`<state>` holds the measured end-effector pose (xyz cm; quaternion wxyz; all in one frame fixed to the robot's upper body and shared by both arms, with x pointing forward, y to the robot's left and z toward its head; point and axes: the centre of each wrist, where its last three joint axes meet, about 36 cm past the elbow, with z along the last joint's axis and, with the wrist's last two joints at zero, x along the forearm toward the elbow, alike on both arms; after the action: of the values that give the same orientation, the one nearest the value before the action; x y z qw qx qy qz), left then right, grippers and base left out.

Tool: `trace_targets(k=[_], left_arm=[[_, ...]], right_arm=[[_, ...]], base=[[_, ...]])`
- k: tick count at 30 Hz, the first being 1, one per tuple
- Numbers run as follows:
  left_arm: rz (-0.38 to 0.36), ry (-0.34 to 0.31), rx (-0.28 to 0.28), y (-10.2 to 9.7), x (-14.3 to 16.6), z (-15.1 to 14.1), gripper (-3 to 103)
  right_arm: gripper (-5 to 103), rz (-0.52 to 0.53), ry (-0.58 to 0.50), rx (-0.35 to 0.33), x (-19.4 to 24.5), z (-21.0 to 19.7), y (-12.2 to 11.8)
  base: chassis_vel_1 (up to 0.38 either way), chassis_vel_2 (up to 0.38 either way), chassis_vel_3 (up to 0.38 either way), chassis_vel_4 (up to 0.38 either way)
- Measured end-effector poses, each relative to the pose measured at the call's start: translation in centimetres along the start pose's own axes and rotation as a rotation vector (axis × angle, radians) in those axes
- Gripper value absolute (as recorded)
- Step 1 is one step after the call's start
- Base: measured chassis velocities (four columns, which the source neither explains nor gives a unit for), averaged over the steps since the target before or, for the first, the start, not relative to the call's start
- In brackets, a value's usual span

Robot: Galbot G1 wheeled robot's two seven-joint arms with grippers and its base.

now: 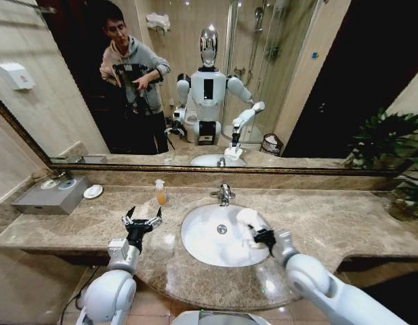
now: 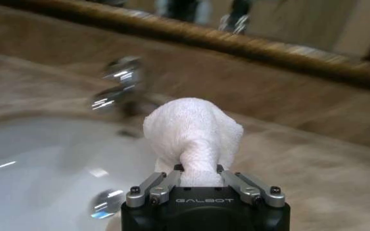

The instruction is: Pick up the towel from the sink counter and wipe the mirror surface.

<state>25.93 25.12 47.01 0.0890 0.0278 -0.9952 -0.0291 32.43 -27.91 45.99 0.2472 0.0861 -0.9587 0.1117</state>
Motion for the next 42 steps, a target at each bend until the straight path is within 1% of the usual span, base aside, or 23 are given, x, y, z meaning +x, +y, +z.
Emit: trace_targets(k=[1, 2, 3, 4, 6, 7, 9, 10, 11, 13, 14, 16, 18, 19, 20, 21, 24, 31, 36, 38, 39, 41, 42], left_arm=[[0.0, 0.0, 0.0, 0.0, 0.0, 0.0, 100], [0.0, 0.0, 0.0, 0.0, 0.0, 0.0, 100], [0.0, 0.0, 0.0, 0.0, 0.0, 0.0, 100], [0.0, 0.0, 0.0, 0.0, 0.0, 0.0, 100], [0.0, 0.0, 0.0, 0.0, 0.0, 0.0, 100], [0.0, 0.0, 0.0, 0.0, 0.0, 0.0, 100], [0.0, 0.0, 0.0, 0.0, 0.0, 0.0, 100], [0.0, 0.0, 0.0, 0.0, 0.0, 0.0, 100], [0.0, 0.0, 0.0, 0.0, 0.0, 0.0, 100], [0.0, 0.0, 0.0, 0.0, 0.0, 0.0, 100], [0.0, 0.0, 0.0, 0.0, 0.0, 0.0, 100], [0.0, 0.0, 0.0, 0.0, 0.0, 0.0, 100], [0.0, 0.0, 0.0, 0.0, 0.0, 0.0, 100], [0.0, 0.0, 0.0, 0.0, 0.0, 0.0, 100], [0.0, 0.0, 0.0, 0.0, 0.0, 0.0, 100], [0.0, 0.0, 0.0, 0.0, 0.0, 0.0, 100], [0.0, 0.0, 0.0, 0.0, 0.0, 0.0, 100], [0.0, 0.0, 0.0, 0.0, 0.0, 0.0, 100], [0.0, 0.0, 0.0, 0.0, 0.0, 0.0, 100], [0.0, 0.0, 0.0, 0.0, 0.0, 0.0, 100], [0.0, 0.0, 0.0, 0.0, 0.0, 0.0, 100], [0.0, 0.0, 0.0, 0.0, 0.0, 0.0, 100], [0.0, 0.0, 0.0, 0.0, 0.0, 0.0, 100]], right_arm=[[17, 0.072, -0.03, 0.016, 0.0, -0.2, -2.0], [17, 0.072, -0.03, 0.016, 0.0, -0.2, -2.0], [17, 0.093, -0.04, 0.022, 0.0, -0.4, -2.7], [17, 0.125, -0.053, 0.032, 0.1, -0.7, -4.0], [17, 0.16, -0.052, 0.045, 0.3, -1.1, -5.9], [17, 0.16, -0.052, 0.045, 0.3, -1.1, -5.9], [17, 0.185, -0.025, 0.053, 0.1, -0.4, -7.4], [17, 0.185, -0.025, 0.053, 0.1, -0.4, -7.4], [17, 0.194, -0.008, 0.052, -0.2, 0.3, -8.0], [17, 0.209, 0.025, 0.018, -0.9, 1.9, -8.9], [17, 0.209, 0.025, 0.018, -0.9, 1.9, -8.9], [17, 0.202, 0.033, -0.016, -1.7, 2.7, -9.5], [17, 0.198, 0.035, -0.026, -2.0, 3.0, -9.6], [17, 0.192, 0.043, -0.04, -2.3, 3.4, -9.8], [14, 0.171, 0.053, -0.074, -2.7, 4.0, -9.9], [14, 0.171, 0.053, -0.074, -2.7, 4.0, -9.9], [14, 0.146, 0.05, -0.121, -3.0, 5.1, -9.8], [15, 0.123, 0.063, -0.127, -2.7, 5.2, -9.7], [19, 0.118, 0.069, -0.132, -2.7, 5.4, -9.6], [25, 0.117, 0.072, -0.132, -2.7, 5.5, -9.5], [25, 0.117, 0.072, -0.132, -2.7, 5.5, -9.5], [34, 0.121, 0.076, -0.137, -2.6, 5.7, -9.5], [34, 0.121, 0.076, -0.137, -2.6, 5.7, -9.5]], base=[[0.0, 0.0, 0.0, 0.0], [0.0, 0.0, 0.0, 0.0], [0.0, 0.0, 0.0, 0.0], [0.0, 0.0, 0.0, 0.0], [0.0, 0.0, 0.0, 0.0], [0.0, 0.0, 0.0, 0.0], [0.0, 0.0, 0.0, 0.0], [0.0, 0.0, 0.0, 0.0], [0.0, 0.0, 0.0, 0.0], [0.0, 0.0, 0.0, 0.0], [0.0, 0.0, 0.0, 0.0], [0.0, 0.0, 0.0, 0.0], [0.0, 0.0, 0.0, 0.0], [0.0, 0.0, 0.0, 0.0], [0.0, 0.0, 0.0, 0.0], [0.0, 0.0, 0.0, 0.0], [0.0, 0.0, 0.0, 0.0], [0.0, 0.0, 0.0, 0.0], [0.0, 0.0, 0.0, 0.0], [0.0, 0.0, 0.0, 0.0], [0.0, 0.0, 0.0, 0.0], [0.0, 0.0, 0.0, 0.0], [0.0, 0.0, 0.0, 0.0]])
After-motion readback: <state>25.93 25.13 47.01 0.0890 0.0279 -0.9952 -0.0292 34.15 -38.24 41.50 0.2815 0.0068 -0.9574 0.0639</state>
